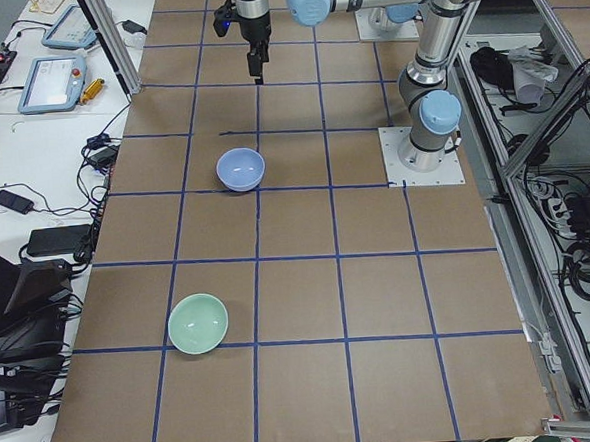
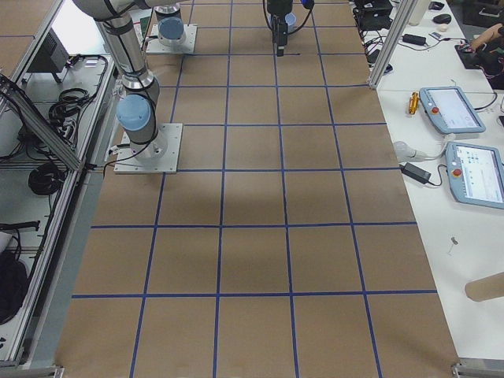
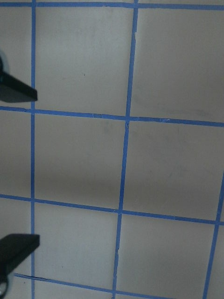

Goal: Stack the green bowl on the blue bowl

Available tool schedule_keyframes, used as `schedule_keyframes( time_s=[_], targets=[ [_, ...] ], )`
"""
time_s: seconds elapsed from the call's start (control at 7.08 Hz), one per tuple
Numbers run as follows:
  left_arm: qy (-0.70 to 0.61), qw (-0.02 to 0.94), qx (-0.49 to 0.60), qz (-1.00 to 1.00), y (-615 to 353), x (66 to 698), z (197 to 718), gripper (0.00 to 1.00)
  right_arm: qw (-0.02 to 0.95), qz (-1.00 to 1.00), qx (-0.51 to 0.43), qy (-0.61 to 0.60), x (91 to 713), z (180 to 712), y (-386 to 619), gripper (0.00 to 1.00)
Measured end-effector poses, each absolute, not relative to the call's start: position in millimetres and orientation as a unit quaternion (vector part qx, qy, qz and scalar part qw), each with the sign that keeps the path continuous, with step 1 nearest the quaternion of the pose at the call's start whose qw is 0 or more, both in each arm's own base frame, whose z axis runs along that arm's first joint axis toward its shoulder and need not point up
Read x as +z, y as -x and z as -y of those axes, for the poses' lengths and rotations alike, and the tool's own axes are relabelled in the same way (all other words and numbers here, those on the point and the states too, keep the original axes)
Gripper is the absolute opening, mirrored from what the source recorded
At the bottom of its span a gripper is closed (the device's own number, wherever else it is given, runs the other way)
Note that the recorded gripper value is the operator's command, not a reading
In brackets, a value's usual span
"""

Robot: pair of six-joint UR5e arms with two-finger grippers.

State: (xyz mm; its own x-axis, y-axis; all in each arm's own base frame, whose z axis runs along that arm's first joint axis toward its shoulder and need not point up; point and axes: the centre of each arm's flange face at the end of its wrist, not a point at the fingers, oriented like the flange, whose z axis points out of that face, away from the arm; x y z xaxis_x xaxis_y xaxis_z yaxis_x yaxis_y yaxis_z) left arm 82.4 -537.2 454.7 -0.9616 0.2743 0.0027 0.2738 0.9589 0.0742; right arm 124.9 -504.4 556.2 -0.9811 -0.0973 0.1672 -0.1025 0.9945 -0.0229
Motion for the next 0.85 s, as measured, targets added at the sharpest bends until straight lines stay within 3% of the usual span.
schedule_keyframes(
  time_s=[0.85],
  targets=[
    [-0.381,0.027,-0.007,-0.924,-367.3,384.4,546.1,1.0,0.083,0.995,0.016,-0.05,556.1,504.4,-125.0,1.0]
  ],
)
